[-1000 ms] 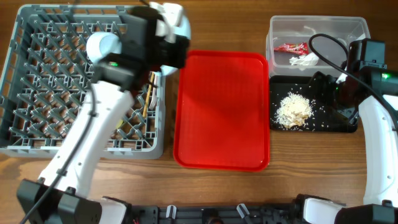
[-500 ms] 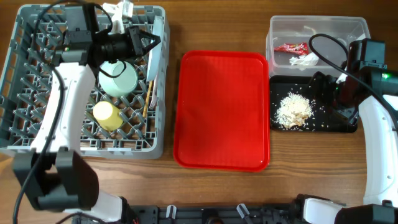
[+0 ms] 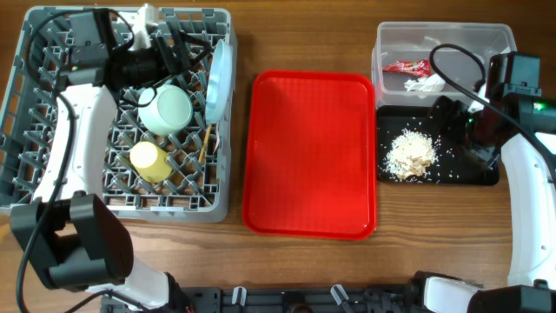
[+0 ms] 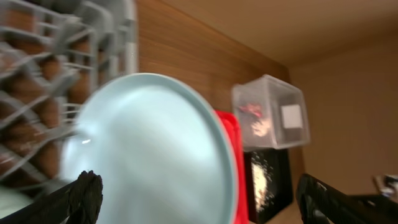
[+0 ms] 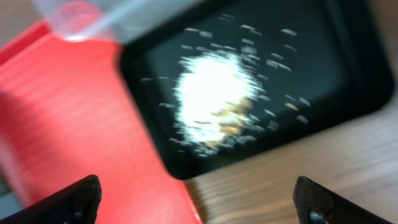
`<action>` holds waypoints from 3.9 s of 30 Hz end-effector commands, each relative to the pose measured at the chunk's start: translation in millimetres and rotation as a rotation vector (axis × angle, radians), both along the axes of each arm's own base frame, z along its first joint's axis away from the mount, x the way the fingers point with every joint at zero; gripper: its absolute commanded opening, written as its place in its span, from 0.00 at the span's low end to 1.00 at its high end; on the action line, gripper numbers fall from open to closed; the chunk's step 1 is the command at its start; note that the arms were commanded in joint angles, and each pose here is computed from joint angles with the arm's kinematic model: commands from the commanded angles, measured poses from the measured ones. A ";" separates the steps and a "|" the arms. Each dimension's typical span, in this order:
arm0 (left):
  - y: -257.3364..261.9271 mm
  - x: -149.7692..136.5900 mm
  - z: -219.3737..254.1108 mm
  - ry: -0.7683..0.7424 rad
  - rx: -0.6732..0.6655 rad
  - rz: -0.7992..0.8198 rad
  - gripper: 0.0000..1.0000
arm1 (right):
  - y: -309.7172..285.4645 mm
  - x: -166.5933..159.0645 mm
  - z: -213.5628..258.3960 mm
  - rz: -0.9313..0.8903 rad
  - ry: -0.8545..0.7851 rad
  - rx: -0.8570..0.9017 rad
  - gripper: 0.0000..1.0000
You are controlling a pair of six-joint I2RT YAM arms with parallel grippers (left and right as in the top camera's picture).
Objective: Sort waste into correct bins and load items into the dishwasher rack
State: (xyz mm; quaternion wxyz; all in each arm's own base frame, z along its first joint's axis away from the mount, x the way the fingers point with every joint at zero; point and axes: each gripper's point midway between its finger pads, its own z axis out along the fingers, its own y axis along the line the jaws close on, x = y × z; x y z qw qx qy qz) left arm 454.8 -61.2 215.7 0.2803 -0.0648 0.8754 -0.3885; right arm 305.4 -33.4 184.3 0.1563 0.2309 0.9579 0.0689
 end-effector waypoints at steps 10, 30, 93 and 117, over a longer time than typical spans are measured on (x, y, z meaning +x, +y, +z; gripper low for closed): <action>65.3 -79.9 -43.5 0.377 0.571 0.329 1.00 | 83.5 56.3 27.5 0.392 -0.270 0.015 1.00; 56.7 -204.8 -0.3 0.056 0.564 0.335 1.00 | 56.0 -46.8 67.7 0.279 -0.529 -0.132 1.00; 54.5 -268.6 20.4 -0.144 0.532 0.394 1.00 | 61.5 -59.5 -11.4 0.323 -1.243 -0.331 1.00; 63.6 -271.2 30.0 -0.224 0.560 0.452 1.00 | 61.5 -59.4 -11.5 0.323 -1.242 -0.331 1.00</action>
